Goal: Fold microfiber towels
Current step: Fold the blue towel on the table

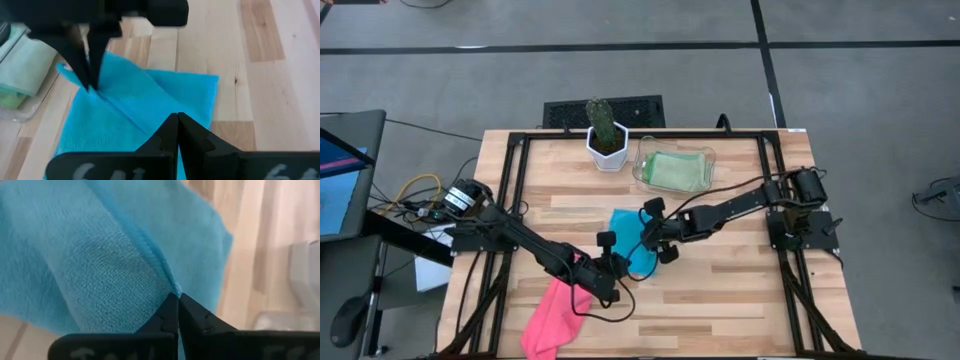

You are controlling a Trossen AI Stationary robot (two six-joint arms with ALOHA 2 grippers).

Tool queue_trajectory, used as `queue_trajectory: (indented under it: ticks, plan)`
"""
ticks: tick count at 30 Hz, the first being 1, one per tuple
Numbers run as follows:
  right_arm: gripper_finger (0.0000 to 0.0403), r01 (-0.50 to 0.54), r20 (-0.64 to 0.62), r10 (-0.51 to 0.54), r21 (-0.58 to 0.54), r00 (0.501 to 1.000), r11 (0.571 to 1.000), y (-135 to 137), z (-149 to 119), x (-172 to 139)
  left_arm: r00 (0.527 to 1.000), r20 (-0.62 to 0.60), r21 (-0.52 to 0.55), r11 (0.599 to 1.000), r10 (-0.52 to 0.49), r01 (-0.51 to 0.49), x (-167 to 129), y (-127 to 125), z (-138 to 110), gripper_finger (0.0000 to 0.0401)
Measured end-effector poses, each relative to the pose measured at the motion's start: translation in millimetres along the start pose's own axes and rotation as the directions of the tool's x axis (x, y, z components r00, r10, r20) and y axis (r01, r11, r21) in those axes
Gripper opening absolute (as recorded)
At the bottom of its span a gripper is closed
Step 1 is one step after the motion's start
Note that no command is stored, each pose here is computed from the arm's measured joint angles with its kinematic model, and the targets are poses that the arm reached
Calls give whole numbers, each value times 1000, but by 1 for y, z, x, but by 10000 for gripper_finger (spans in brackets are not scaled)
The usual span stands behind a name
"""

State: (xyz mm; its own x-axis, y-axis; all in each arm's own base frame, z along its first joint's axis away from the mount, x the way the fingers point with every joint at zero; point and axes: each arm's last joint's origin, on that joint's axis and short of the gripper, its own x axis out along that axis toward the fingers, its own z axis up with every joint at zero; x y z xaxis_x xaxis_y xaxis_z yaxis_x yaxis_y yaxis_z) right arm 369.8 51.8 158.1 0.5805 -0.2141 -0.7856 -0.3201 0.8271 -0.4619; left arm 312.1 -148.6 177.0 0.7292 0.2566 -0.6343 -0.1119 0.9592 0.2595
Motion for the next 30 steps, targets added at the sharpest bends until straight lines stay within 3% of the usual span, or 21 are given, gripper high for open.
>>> queue_trajectory:
  ticks: [6,11,24,30]
  plan:
    - [24,-39,61,39,3,997,999,-7,6,1,1000,0,-3,1000,1,-1,1,0,0,0]
    - [47,-29,76,27,21,997,999,-10,5,8,1000,0,-5,1000,1,-1,0,0,0,0]
    - [165,-22,87,18,47,996,999,-26,6,5,1000,-16,-14,1000,13,-13,1,1,-4,0]
    - [216,-66,4,66,38,998,997,-30,-3,-4,998,-65,-19,999,28,-29,1,2,-9,0]
